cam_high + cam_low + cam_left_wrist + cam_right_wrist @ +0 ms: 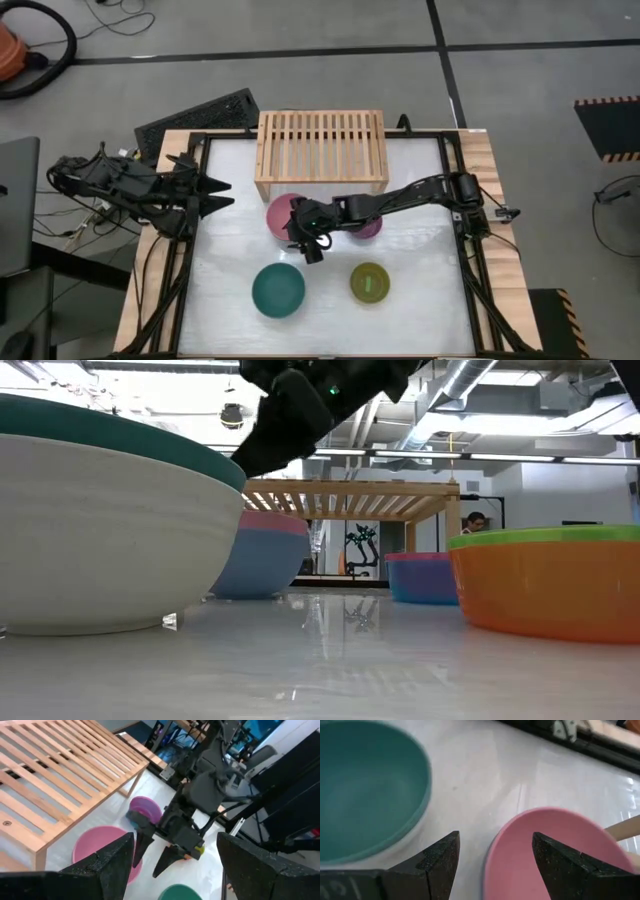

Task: Place and stack bowls onto a shelf
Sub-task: Put the pink bowl on the shelf

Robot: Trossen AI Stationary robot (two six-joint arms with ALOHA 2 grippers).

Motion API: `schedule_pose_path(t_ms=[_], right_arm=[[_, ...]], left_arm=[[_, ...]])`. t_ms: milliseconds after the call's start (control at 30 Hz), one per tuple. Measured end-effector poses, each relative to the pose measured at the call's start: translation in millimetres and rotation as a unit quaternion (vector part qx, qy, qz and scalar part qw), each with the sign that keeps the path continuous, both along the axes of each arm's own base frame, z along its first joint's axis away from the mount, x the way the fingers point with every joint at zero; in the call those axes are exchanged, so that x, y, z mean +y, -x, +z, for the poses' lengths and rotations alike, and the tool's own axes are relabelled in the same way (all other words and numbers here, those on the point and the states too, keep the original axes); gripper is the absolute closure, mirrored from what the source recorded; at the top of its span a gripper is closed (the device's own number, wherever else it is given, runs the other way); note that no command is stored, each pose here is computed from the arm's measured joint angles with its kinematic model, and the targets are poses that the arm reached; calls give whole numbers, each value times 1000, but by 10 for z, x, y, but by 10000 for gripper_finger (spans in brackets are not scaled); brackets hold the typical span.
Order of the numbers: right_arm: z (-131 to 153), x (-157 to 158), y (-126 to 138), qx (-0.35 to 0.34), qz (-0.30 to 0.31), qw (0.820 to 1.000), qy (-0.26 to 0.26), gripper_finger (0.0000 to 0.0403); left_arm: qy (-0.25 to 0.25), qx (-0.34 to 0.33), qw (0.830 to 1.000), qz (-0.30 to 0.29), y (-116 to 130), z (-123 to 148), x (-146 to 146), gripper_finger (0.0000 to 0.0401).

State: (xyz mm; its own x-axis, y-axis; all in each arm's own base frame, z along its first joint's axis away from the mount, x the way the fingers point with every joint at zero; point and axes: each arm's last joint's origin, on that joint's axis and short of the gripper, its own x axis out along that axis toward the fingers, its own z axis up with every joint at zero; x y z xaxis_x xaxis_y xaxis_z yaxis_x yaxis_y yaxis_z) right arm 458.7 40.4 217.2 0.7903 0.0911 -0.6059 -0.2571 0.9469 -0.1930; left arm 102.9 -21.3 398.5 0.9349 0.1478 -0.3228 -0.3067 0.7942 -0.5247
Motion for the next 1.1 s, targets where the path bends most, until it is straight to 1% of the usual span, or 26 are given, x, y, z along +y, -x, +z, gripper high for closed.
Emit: schedule_pose_path(t_ms=[33, 100, 167, 300, 400, 533, 800, 933, 1033, 1100], right_arm=[[-24, -21, -8, 3, -7, 1000, -4, 127], [-111, -55, 11, 31, -19, 999, -11, 127], [-191, -74, -37, 28, -23, 999, -14, 127], [-294, -73, -39, 49, -31, 998, -16, 128], [-360, -71, -38, 63, -35, 997, -13, 138], [-351, -79, -38, 61, -41, 997, -14, 177], [-352, -84, -37, 62, -46, 997, -22, 289], [-349, -70, -39, 62, -29, 997, -36, 339], [-347, -64, -40, 61, -22, 997, -37, 354], [-346, -65, -41, 61, -24, 997, -38, 351]], left_arm=[[-1, 0, 1000, 0, 1, 1, 0, 133], [-2, -1, 1000, 2, 3, 1, 2, 133], [-2, -1, 1000, 2, 3, 1, 2, 133], [-2, -1, 1000, 2, 5, 2, 3, 133], [-4, -1, 1000, 1, 4, 2, 3, 133], [-11, 0, 1000, -1, 5, 2, 3, 133], [-18, 2, 1000, -4, 5, 1, 3, 133], [-18, 2, 1000, -3, 5, 1, 3, 133], [-18, 2, 1000, -4, 4, 1, 3, 133], [-18, 2, 1000, -4, 5, 1, 3, 133]])
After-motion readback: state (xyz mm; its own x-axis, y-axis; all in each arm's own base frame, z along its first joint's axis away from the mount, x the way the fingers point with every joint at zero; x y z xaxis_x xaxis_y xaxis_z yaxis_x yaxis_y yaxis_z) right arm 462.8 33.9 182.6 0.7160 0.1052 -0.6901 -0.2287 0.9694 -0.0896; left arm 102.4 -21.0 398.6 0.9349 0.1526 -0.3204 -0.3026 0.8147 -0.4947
